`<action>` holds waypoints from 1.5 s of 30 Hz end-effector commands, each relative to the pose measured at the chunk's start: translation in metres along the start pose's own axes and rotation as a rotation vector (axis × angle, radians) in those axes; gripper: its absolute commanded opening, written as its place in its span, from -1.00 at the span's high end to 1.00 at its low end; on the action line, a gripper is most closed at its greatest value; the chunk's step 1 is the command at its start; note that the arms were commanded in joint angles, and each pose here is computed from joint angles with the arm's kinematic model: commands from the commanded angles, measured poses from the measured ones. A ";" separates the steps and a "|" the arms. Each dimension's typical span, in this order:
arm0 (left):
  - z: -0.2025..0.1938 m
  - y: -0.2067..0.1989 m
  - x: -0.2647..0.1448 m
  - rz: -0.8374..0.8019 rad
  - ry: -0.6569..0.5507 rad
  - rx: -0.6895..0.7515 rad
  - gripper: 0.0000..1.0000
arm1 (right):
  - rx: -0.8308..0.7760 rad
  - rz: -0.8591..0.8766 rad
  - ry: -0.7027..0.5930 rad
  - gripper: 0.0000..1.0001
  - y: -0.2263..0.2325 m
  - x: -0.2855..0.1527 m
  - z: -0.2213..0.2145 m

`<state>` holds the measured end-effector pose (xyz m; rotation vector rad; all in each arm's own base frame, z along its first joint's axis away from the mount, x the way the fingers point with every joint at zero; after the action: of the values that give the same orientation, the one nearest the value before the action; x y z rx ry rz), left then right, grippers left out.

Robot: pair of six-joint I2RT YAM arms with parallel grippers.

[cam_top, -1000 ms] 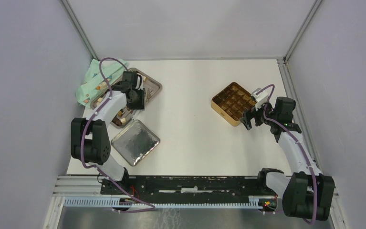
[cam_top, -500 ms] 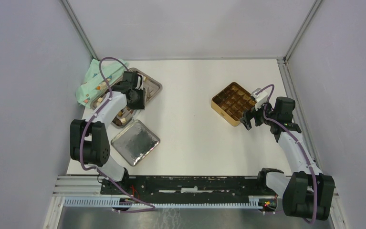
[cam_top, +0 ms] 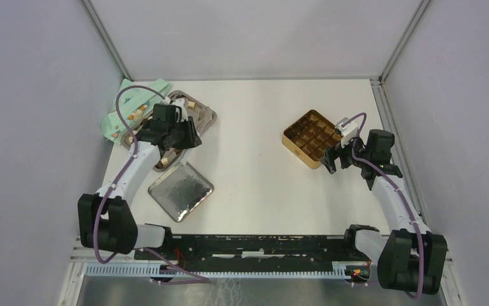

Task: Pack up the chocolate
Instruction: Pick up the fake chocolate from the plate, then pick up the packing box from the center of the board.

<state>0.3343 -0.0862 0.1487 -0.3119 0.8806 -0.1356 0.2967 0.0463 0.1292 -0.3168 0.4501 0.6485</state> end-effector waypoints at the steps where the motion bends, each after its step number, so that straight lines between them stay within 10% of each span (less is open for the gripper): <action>1: 0.013 -0.070 -0.026 -0.339 -0.087 -0.067 0.97 | -0.019 -0.003 -0.017 -0.96 -0.002 -0.001 0.008; 15: -0.007 -0.119 -0.060 -0.615 -0.091 -0.028 0.96 | -0.017 0.025 -0.064 -0.96 -0.023 0.012 0.029; 22: -0.017 -0.117 -0.070 -0.626 -0.078 0.069 0.96 | -0.275 0.024 -0.170 -0.96 -0.068 0.034 0.076; 29: -0.031 -0.101 -0.063 -0.574 -0.100 0.143 0.96 | -0.229 0.038 0.154 -0.38 -0.140 0.077 0.063; 45: -0.039 -0.090 -0.063 -0.543 -0.117 0.208 0.96 | -0.194 0.116 0.446 -0.17 -0.160 0.124 0.015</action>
<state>0.2623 -0.1657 0.1888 -0.4217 0.7217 -0.6630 0.4965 -0.0038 0.1014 -0.6092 0.7955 0.7209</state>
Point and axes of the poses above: each gripper's point midway between its finger pads, its own x axis out along the fingers, its own y axis along the line the jaws close on, z = x × y, the point moved 1 cm from there along -x, back along the fingers, and after that the axes turned 6 degrees about -x, right-handed, at the moved point
